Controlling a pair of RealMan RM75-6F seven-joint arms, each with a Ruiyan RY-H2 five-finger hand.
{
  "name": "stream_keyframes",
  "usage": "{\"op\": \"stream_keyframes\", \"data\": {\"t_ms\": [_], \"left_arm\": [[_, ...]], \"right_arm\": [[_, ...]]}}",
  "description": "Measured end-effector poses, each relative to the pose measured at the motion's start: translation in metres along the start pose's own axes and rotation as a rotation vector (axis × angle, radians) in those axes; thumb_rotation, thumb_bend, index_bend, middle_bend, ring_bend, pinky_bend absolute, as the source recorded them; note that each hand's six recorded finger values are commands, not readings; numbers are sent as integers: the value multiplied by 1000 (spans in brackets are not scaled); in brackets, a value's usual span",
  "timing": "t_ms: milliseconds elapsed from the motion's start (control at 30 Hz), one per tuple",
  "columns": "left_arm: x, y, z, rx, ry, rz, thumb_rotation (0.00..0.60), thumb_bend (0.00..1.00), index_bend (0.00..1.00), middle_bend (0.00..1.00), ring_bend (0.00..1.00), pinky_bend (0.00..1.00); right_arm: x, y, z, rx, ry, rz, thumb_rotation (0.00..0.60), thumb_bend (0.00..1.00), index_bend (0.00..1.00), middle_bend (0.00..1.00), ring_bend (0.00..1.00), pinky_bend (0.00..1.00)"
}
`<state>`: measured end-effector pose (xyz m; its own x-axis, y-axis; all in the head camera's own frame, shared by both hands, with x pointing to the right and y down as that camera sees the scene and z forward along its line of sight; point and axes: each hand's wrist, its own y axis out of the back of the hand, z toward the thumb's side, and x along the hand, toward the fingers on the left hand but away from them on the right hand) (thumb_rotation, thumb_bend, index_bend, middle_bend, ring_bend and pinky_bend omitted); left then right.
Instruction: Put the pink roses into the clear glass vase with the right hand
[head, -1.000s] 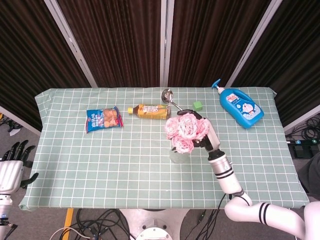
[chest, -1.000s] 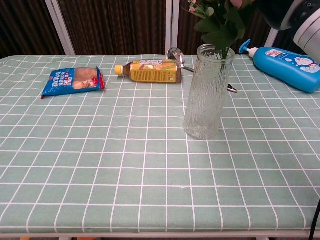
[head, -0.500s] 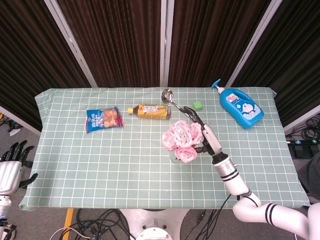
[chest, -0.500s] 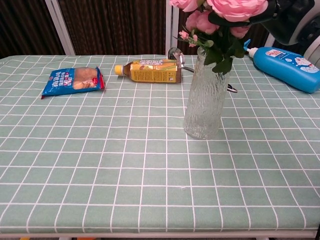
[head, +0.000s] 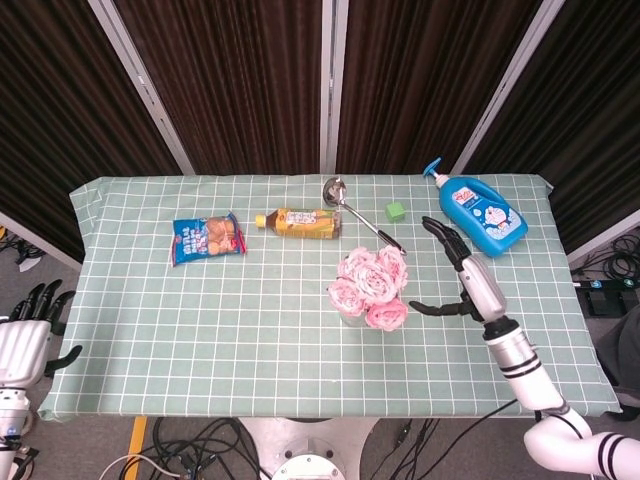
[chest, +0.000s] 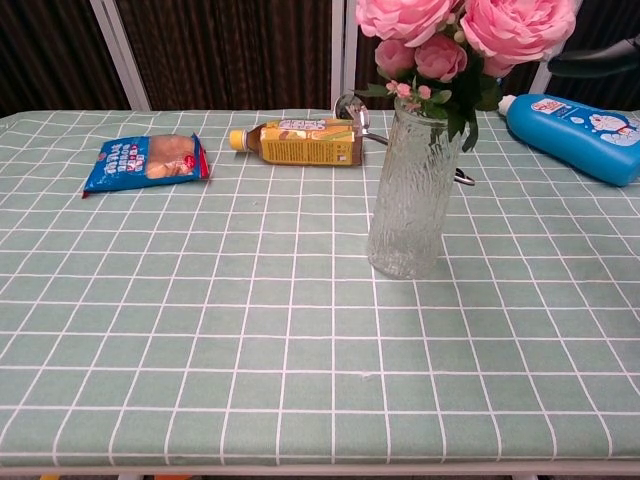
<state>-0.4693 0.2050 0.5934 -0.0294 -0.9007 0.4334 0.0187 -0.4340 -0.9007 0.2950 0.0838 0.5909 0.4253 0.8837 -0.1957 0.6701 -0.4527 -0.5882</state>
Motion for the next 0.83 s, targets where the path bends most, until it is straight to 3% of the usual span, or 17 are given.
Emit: {"op": "stream_keyframes", "data": {"t_ms": [200, 333, 433, 533, 833], "left_arm": [[1, 2, 6, -4, -9, 6, 600, 177, 173, 37, 14, 201], [3, 3, 10, -2, -18, 10, 600, 176, 173, 37, 14, 202], [3, 3, 11, -5, -19, 11, 600, 176, 173, 37, 14, 202], [2, 3, 11, -8, -23, 13, 600, 176, 172, 37, 14, 201], [0, 6, 12, -26, -41, 58, 600, 176, 165, 37, 14, 201]], "right_arm": [[39, 25, -27, 378, -112, -59, 600, 54, 0, 0, 0, 0], [82, 46, -51, 653, -246, -92, 600, 68, 0, 0, 0, 0], [122, 60, -68, 788, -360, -108, 600, 70, 0, 0, 0, 0], [152, 73, -80, 857, -447, -120, 600, 71, 0, 0, 0, 0], [177, 84, -95, 1024, -535, -128, 600, 59, 0, 0, 0, 0]]}}
